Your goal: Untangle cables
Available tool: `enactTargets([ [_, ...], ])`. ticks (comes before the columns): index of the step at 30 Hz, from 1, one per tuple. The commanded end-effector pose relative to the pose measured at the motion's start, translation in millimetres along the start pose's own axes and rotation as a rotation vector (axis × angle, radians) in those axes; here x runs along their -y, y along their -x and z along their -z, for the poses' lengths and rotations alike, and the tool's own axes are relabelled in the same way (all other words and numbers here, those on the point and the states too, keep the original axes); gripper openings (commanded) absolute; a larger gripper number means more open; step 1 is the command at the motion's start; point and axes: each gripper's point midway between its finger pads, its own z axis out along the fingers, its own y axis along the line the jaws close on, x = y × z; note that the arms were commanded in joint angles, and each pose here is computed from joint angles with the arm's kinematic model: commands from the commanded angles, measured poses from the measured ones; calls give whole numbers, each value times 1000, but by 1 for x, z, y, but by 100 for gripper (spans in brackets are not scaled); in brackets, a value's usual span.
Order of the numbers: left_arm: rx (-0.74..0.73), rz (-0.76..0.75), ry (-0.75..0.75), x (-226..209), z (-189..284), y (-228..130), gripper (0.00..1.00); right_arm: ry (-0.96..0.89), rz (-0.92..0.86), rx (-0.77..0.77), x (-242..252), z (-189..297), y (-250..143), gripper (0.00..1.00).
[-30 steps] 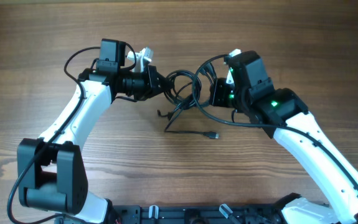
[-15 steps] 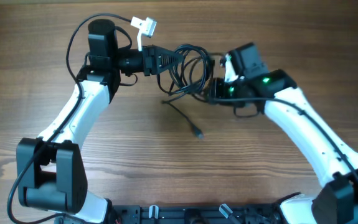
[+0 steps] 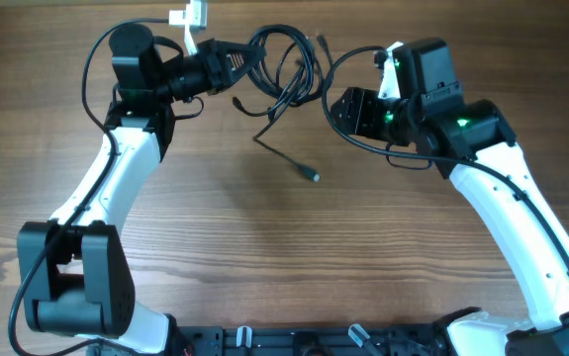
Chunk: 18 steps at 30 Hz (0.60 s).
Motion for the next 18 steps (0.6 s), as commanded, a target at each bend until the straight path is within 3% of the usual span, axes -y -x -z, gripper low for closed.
enactTargets([
  [1,20,11,-13,12,2,9,4,178,150,36,-38,13,11,70],
  [4,1,73,-1,10,-5,0,4,216,68,73,-47,16,22,64],
  [13,-77,340,43,8,-32,-34,4,222,-33,96,-50,-15,37,63],
  [15,-87,340,40,10,-35,-37,4,221,-38,78,-51,-28,34,59],
  [18,-101,432,39,13,-40,-42,4,203,-65,32,-49,-51,25,44],
])
